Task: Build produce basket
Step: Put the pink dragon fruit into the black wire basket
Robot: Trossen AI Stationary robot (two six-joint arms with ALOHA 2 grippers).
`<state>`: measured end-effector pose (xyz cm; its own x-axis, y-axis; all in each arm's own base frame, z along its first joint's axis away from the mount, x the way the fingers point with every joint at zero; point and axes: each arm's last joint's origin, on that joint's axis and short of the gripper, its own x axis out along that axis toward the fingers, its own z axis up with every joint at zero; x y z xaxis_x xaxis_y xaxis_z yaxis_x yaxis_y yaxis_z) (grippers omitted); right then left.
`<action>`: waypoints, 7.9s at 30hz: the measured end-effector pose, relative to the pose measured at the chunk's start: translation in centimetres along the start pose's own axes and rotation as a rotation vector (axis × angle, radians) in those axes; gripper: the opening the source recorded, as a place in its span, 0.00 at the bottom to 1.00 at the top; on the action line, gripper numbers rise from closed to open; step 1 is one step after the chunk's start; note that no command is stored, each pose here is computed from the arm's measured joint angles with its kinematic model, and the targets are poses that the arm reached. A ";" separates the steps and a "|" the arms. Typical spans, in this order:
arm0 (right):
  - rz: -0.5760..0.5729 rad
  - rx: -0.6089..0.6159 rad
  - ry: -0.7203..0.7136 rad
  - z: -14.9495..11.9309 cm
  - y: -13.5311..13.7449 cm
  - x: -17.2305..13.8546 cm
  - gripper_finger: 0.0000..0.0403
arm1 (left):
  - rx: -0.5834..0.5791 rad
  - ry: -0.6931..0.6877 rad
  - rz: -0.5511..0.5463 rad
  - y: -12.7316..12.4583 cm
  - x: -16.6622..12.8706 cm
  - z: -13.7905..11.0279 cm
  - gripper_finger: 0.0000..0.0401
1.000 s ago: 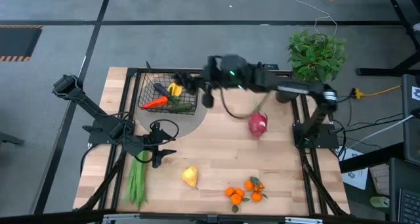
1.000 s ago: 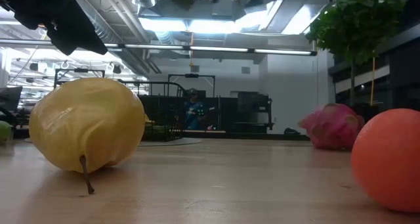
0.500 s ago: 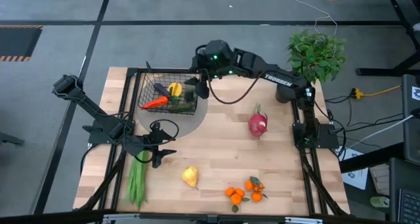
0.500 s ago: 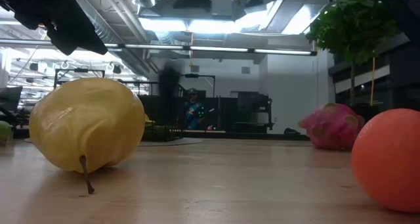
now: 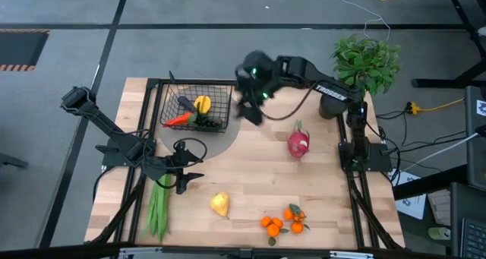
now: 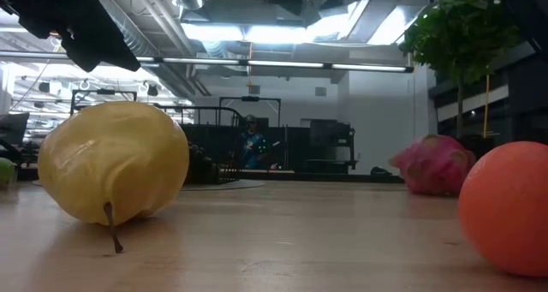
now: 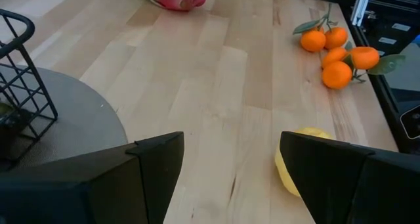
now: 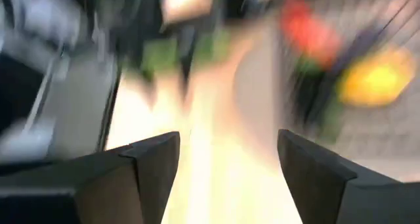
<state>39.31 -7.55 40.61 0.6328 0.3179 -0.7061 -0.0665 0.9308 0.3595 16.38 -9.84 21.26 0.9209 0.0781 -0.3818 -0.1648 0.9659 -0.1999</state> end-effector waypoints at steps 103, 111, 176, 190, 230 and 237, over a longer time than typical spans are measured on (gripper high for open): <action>0.107 0.155 -0.066 -27.2 6.3 10.5 0.61 | -0.029 -0.009 0.008 0.0 0.0 0.0 0.61; -0.309 -0.059 -0.183 -26.6 5.5 9.0 0.61 | -0.027 -0.008 0.009 0.0 0.0 0.0 0.61; -0.433 -0.230 0.004 -28.6 0.1 15.6 0.61 | -0.022 -0.003 0.012 0.0 0.0 0.0 0.61; -0.424 -0.227 -0.048 -26.9 0.6 15.5 0.53 | -0.022 -0.003 0.012 0.0 0.0 0.0 0.61; -0.410 -0.404 -0.520 3.5 -2.6 5.1 0.04 | -0.020 0.000 0.014 0.1 0.0 -0.1 0.61; -0.415 -0.331 -0.439 5.5 -5.4 6.2 0.22 | 0.003 0.000 0.014 0.1 0.0 -0.1 0.61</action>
<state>47.81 -11.63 37.67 0.9062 -0.1140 -0.4073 0.0605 0.9880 -0.1418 16.35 -9.79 21.19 0.9186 0.0918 -0.3845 -0.1768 0.9654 -0.1918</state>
